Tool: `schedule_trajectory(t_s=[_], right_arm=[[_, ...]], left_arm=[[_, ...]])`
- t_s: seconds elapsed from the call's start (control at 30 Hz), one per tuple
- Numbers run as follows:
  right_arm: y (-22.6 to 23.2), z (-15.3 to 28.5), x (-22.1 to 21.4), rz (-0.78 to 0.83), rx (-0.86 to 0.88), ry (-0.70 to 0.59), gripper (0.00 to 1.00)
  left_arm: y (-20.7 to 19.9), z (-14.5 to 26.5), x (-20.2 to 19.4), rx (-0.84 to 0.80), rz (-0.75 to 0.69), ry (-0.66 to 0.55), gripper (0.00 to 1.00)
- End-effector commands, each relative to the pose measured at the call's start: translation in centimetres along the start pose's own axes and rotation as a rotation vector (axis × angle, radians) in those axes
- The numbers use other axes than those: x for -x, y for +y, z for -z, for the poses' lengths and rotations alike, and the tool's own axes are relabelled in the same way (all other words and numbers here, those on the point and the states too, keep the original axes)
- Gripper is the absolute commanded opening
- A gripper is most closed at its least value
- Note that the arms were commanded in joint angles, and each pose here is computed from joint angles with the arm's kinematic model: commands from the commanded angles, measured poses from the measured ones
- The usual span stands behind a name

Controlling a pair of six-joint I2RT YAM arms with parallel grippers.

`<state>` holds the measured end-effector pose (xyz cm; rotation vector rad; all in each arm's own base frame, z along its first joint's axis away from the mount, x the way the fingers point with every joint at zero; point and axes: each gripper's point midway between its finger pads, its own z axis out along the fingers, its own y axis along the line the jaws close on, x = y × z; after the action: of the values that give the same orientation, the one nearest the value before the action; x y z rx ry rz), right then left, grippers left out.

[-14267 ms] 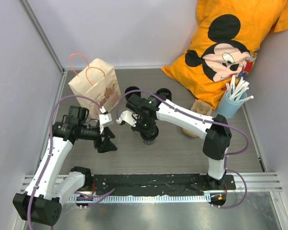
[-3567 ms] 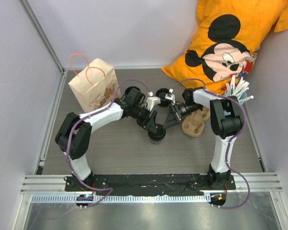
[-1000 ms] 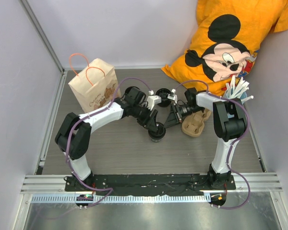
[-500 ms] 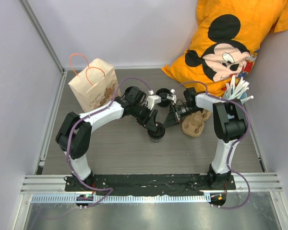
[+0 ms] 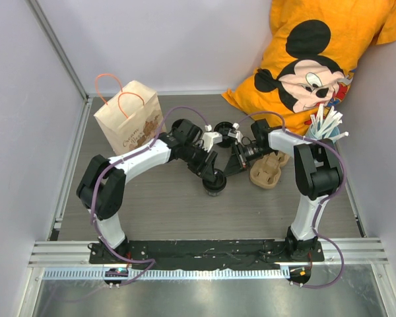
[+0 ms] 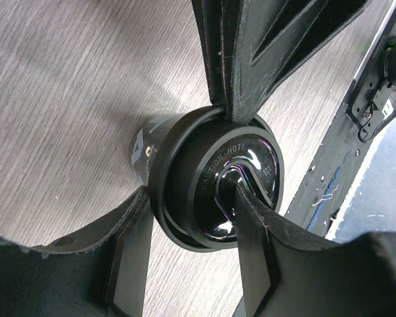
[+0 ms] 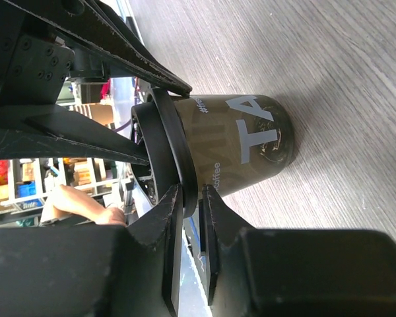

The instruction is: Pack the takeout coffee

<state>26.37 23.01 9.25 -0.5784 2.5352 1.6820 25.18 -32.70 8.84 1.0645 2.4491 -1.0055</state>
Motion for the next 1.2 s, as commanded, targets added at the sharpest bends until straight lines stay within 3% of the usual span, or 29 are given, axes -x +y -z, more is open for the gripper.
schedule_trajectory(t_s=[0.0, 0.4, 0.6, 0.77, 1.17], right_arm=[[-5.7, -2.8, -2.5, 0.101, -0.278, 0.12, 0.19], [-8.0, -3.7, -3.5, 0.092, -0.382, 0.173, 0.19], [-5.2, -2.8, -1.0, 0.178, -0.366, 0.107, 0.33], [-2.8, -1.3, 0.3, 0.207, -0.313, 0.056, 0.43], [0.8, -0.4, -1.1, 0.207, -0.089, 0.041, 0.44]], left_arm=[[7.7, -2.9, -9.6, 0.313, -0.071, 0.318, 0.0], [7.6, -3.1, -10.2, 0.312, -0.073, 0.345, 0.0], [7.7, -2.9, -10.0, 0.321, -0.074, 0.336, 0.0], [7.8, -2.7, -9.9, 0.337, -0.076, 0.327, 0.0], [8.2, -2.6, -9.7, 0.367, -0.066, 0.318, 0.0]])
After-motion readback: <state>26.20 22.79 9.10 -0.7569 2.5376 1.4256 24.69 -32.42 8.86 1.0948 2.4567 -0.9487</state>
